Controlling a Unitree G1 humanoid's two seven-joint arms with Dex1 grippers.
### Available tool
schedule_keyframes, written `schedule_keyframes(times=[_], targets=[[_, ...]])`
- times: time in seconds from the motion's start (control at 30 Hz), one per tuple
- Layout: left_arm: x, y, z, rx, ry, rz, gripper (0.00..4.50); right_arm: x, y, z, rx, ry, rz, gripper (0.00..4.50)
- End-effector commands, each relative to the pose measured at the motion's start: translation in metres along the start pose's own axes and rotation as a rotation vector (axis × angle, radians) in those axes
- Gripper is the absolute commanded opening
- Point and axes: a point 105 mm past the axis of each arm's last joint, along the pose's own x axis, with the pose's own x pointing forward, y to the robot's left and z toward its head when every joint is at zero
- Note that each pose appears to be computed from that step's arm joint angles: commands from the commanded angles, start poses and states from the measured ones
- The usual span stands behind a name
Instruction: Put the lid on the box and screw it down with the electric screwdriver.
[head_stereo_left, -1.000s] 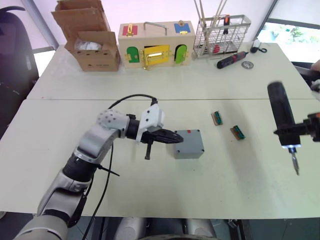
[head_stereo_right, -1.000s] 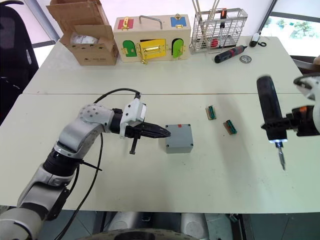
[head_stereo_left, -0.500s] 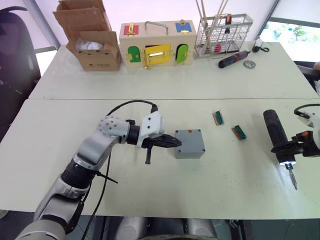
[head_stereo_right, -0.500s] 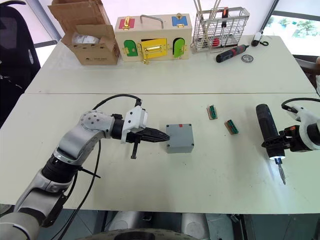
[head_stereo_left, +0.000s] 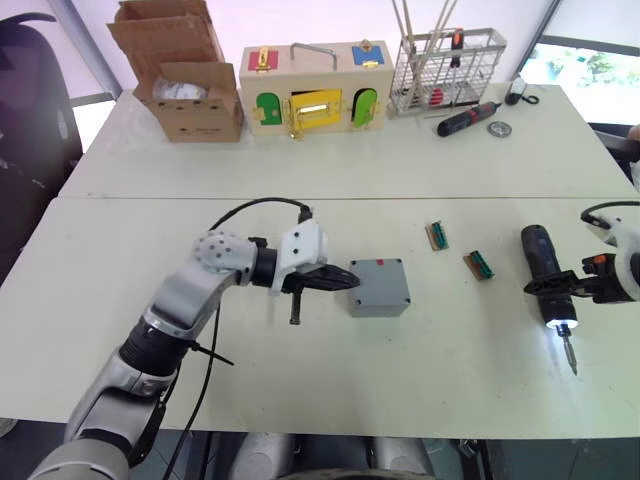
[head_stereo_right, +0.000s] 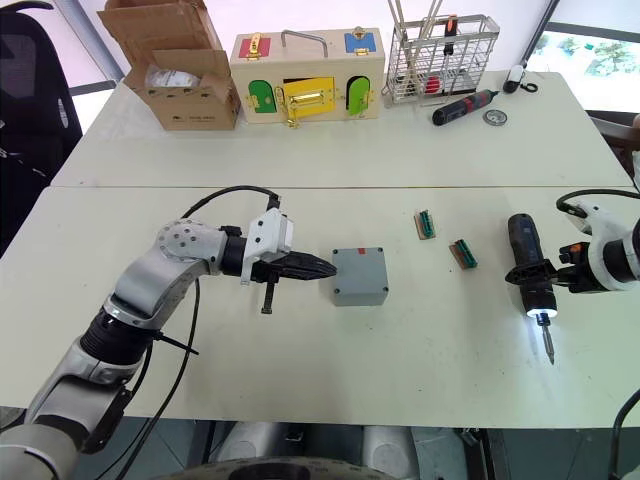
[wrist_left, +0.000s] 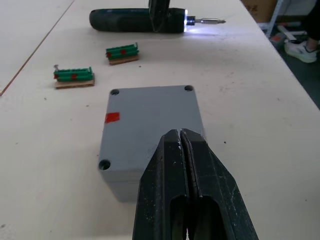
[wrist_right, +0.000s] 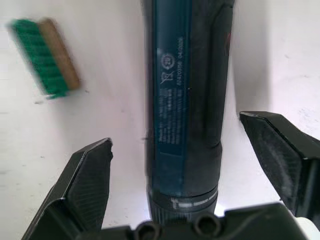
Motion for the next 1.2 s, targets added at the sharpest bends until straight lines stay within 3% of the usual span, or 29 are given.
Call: schedule_keyframes(times=[0.03,0.13,0.23,0.37,0.6,0.77,1.2], targets=[[-0.023,0.021,0.006,-0.01,-0.012,0.108,0.0,-0.045,0.023,0.047,-0.209,-0.278,-0.005,4.48],[-0.028,0.024,-0.001,-0.052,0.008,0.115,0.0,-0.046,0.054,0.049,-0.429,-0.344,0.012,4.48],[-0.027,0.02,-0.017,-0.089,0.06,0.081,0.0,-0.012,0.129,0.014,-0.527,-0.414,0.319,4.48],[-0.022,0.015,-0.031,-0.146,0.081,0.07,0.0,0.023,0.173,-0.027,-0.588,-0.479,0.4,4.48],[-0.013,0.002,-0.042,-0.212,0.102,0.0,0.0,0.048,0.195,-0.035,-0.61,-0.598,0.319,4.48],[-0.001,0.002,-0.042,-0.227,0.075,-0.015,0.0,0.06,0.201,-0.043,-0.649,-0.561,0.313,4.48],[0.042,0.054,-0.037,-0.11,0.047,0.164,0.0,0.069,0.239,-0.073,-0.599,-0.44,0.51,4.48]])
